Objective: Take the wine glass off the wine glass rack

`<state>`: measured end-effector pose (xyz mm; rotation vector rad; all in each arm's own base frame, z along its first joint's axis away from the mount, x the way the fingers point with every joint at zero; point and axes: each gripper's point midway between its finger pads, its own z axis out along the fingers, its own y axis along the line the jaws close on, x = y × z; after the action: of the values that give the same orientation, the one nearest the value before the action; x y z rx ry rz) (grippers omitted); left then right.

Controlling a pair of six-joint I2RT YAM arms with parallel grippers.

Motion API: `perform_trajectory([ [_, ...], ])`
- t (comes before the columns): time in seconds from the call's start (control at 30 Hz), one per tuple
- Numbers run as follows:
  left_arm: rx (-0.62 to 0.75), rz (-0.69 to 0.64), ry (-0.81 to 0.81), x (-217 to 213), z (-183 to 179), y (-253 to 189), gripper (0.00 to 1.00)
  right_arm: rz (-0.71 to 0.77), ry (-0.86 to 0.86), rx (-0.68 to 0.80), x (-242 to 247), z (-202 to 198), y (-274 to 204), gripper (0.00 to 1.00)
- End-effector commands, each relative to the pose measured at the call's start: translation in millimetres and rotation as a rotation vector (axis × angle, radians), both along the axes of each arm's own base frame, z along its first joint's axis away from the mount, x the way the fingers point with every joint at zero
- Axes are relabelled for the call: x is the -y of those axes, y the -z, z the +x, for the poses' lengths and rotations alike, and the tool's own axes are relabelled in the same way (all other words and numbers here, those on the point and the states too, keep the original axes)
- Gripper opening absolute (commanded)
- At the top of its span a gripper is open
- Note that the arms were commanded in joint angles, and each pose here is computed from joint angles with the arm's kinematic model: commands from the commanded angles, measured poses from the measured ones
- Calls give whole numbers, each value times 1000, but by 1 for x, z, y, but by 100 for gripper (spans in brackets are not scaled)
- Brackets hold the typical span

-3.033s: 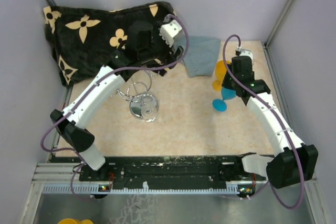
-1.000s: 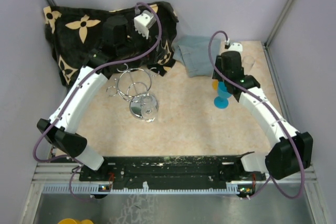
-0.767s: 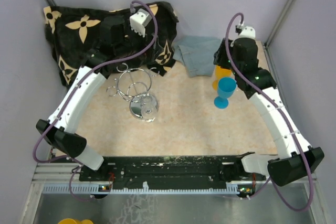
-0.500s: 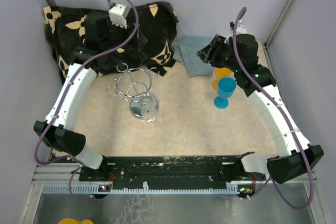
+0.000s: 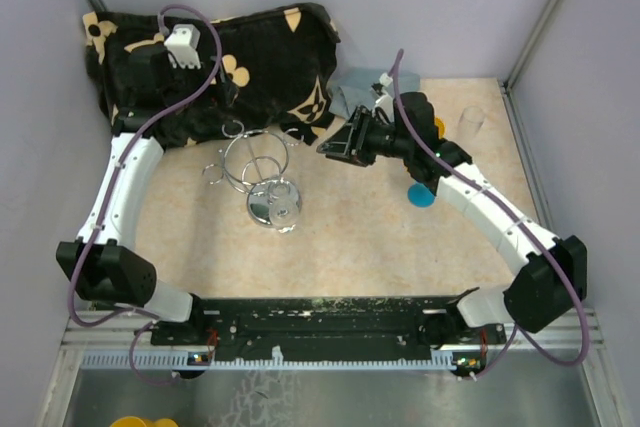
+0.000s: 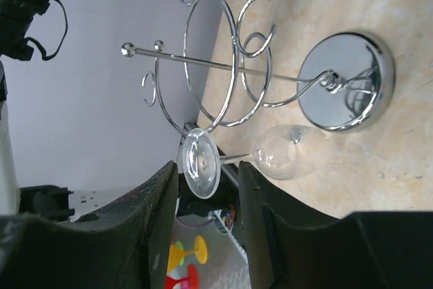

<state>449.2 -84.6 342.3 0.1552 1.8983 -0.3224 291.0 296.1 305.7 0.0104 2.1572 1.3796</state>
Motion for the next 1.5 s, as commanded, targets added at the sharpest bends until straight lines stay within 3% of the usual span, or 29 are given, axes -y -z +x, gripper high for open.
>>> perform_trajectory([
  [0.0, 69, -28, -11, -7, -7, -20, 94, 146, -126, 11, -25, -16, -22, 41],
  [0.43, 24, -72, -16, -16, -4, -7, 95, 197, -293, -66, -55, -44, 3, 45],
  [0.53, 15, -90, 5, -11, -4, -9, 100, 190, -307, -72, -62, -46, 7, 45],
  [0.9, -1, -102, 9, -11, -4, -5, 99, 160, -325, -91, -73, -49, 21, 44],
  [1.27, -7, -102, 17, -10, -4, -3, 99, 144, -357, -95, -78, -53, 23, 36],
  [1.47, -11, -101, 18, -9, -4, -1, 99, 141, -359, -99, -79, -52, 25, 24],
])
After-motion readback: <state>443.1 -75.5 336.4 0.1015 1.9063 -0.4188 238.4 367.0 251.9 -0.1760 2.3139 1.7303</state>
